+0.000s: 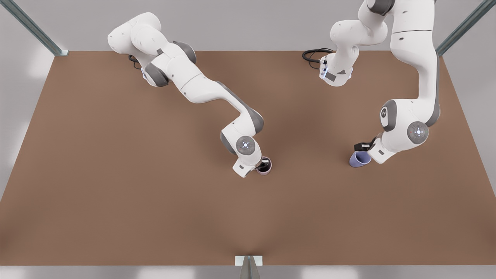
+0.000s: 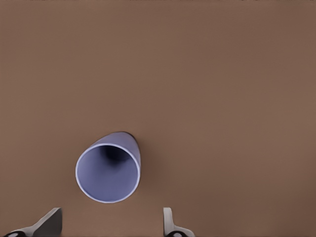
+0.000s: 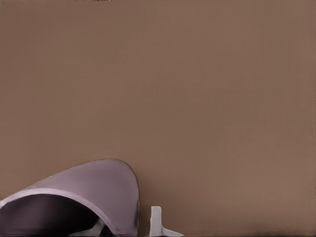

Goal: Stack the cups, with the pink cup at the bottom and the purple cup at the top

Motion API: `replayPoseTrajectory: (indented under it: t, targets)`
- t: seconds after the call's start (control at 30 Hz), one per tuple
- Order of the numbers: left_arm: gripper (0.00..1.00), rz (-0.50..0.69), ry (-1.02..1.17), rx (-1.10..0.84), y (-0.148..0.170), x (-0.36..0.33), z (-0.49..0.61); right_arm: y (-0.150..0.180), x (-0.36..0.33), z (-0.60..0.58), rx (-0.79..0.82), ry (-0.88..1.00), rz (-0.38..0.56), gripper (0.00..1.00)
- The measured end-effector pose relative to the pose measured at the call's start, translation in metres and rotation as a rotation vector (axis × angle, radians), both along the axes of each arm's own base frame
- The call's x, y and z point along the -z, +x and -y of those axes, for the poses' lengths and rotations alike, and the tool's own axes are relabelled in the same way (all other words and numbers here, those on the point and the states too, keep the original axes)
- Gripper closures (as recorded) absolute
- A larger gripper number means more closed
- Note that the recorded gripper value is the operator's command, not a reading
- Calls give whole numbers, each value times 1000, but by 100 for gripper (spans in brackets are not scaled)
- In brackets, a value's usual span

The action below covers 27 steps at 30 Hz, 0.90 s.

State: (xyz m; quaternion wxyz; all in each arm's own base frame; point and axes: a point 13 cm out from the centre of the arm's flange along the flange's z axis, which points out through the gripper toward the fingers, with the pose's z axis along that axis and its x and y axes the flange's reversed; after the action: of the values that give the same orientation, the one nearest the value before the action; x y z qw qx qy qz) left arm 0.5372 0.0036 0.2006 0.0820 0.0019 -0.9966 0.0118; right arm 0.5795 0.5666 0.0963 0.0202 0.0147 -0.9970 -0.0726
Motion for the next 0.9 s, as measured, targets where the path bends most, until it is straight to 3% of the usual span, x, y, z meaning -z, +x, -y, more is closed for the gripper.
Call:
replayPoseTrajectory:
  t: [0.07, 0.4, 0.57, 0.67, 0.77, 0.8, 0.9]
  targets:
    - [0, 30, 0, 1, 2, 13, 1, 1, -2, 0, 55, -5, -3, 27]
    - [0, 174, -8, 6, 22, 40, 9, 2, -19, -3, 248, 3, -28, 26]
    - [0, 192, -7, 7, 24, 50, 9, -5, -49, 8, 312, -9, -38, 24]
    - [0, 197, -9, 14, 24, 53, 12, -5, -91, 23, 348, 1, -27, 24]
    - [0, 177, -9, 19, 16, 65, 15, 24, -179, 67, 439, 59, 27, 12]
    - [0, 169, -9, 20, 14, 70, 15, 37, -209, 112, 489, 68, 33, 0]
    - [0, 147, -9, 21, 9, 84, 15, 84, -310, 324, 698, 94, 45, 0]
